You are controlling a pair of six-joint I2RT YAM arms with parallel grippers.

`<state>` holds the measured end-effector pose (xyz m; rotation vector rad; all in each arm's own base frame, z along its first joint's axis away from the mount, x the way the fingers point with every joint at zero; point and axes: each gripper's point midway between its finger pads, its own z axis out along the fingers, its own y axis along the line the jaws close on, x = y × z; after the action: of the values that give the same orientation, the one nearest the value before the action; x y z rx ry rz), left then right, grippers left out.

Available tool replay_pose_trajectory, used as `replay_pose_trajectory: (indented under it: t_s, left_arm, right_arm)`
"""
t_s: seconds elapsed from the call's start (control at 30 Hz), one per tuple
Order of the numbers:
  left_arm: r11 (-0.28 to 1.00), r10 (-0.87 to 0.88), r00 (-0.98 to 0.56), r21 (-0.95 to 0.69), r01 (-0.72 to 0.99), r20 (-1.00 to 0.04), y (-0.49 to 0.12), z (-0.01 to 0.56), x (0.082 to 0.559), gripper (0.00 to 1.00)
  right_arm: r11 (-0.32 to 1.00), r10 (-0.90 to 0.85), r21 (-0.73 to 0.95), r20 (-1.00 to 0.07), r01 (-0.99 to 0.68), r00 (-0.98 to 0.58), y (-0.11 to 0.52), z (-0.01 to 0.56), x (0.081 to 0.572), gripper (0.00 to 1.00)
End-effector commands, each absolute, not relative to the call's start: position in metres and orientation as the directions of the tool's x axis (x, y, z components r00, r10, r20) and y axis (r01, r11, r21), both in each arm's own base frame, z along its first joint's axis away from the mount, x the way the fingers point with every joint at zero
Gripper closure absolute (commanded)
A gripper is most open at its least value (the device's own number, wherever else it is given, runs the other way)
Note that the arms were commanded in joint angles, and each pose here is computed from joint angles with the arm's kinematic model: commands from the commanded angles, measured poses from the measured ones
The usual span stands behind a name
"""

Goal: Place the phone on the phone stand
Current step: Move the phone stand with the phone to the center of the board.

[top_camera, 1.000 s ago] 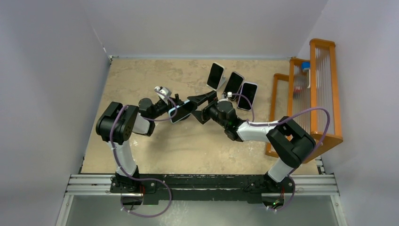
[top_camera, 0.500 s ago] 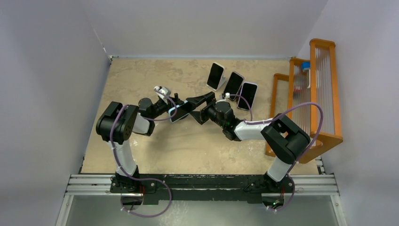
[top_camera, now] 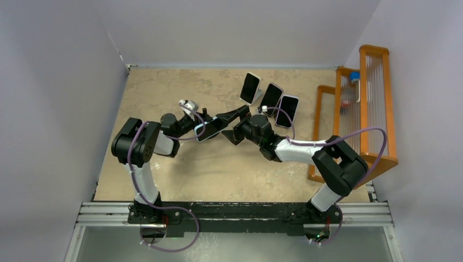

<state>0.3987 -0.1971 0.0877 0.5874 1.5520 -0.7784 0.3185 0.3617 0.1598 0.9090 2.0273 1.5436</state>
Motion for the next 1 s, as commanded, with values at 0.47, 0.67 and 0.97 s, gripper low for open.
replay_pose_trajectory:
  t_s: [0.47,0.67,0.97]
  left_arm:
    - [0.476,-0.021,-0.102,-0.100,0.874,-0.995,-0.219,0.096,0.438,1.00]
    - [0.463,-0.015,-0.130,-0.122,0.878,-0.991,-0.230,0.092,0.486,1.00]
    - [0.442,0.009,-0.169,-0.148,0.885,-0.986,-0.244,0.088,0.550,1.00]
  right_arm:
    - [0.259,0.869,0.965,-0.212,0.047,-0.446,0.265,0.233,0.326,0.01]
    - [0.285,0.903,0.957,-0.287,-0.055,-0.319,0.216,0.277,0.321,0.01]
    - [0.302,0.903,0.951,-0.308,-0.067,-0.301,0.200,0.278,0.317,0.01]
